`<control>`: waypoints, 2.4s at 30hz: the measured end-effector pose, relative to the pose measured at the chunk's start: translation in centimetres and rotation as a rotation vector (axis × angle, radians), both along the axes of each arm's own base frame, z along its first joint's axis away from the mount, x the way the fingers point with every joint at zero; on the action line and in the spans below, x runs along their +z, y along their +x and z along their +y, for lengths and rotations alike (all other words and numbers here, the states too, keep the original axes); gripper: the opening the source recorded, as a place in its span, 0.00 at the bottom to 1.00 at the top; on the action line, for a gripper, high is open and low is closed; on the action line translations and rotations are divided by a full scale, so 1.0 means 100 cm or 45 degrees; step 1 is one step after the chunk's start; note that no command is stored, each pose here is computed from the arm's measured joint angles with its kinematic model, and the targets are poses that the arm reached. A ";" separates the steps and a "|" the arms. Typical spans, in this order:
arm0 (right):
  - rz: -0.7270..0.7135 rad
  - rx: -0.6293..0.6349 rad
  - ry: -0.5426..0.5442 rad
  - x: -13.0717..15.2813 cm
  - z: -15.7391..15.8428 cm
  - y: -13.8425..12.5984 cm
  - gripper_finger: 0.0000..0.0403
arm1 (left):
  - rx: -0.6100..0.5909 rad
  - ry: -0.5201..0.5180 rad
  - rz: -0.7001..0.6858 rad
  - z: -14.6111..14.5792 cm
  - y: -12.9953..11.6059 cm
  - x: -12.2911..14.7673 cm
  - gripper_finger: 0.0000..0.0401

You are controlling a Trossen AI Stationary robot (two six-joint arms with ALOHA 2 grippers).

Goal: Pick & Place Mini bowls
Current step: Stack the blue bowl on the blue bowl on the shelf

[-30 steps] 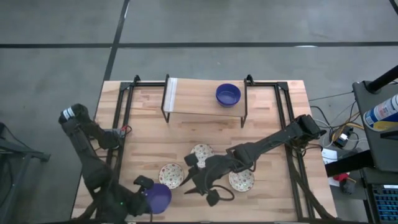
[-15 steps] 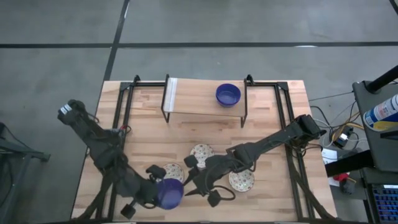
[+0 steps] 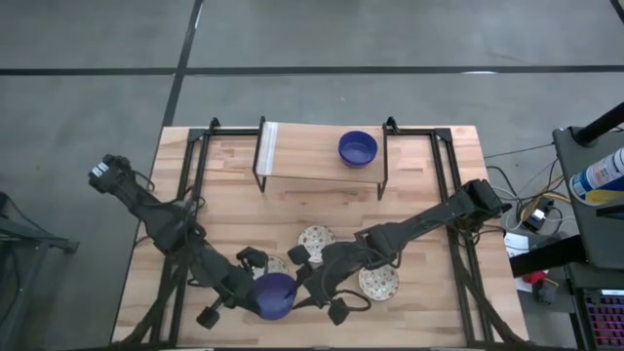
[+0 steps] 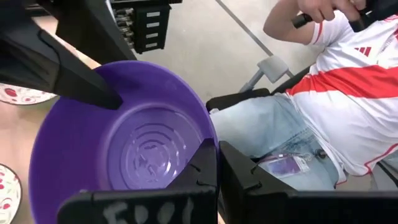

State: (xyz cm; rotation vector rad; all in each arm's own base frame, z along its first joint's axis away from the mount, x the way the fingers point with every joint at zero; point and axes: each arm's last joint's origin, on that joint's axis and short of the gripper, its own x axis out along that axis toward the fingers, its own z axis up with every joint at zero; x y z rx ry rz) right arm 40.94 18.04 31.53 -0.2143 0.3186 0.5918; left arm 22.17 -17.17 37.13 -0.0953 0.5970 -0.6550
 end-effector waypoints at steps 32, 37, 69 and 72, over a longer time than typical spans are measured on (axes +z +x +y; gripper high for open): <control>0.380 -0.426 -0.147 -0.014 -0.015 -0.010 0.02 | 0.267 -0.005 0.001 0.006 0.003 0.001 0.28; 0.508 -0.665 -0.211 -0.013 -0.026 -0.017 0.02 | 0.267 -0.016 0.018 0.005 0.001 0.000 0.28; 0.594 -1.604 -0.480 0.048 -0.136 -0.036 0.03 | 0.212 -0.059 -0.011 -0.030 -0.017 -0.085 0.29; 0.621 -1.681 -0.447 0.053 -0.155 -0.037 0.03 | 0.217 -0.124 -0.044 -0.031 -0.018 -0.094 0.29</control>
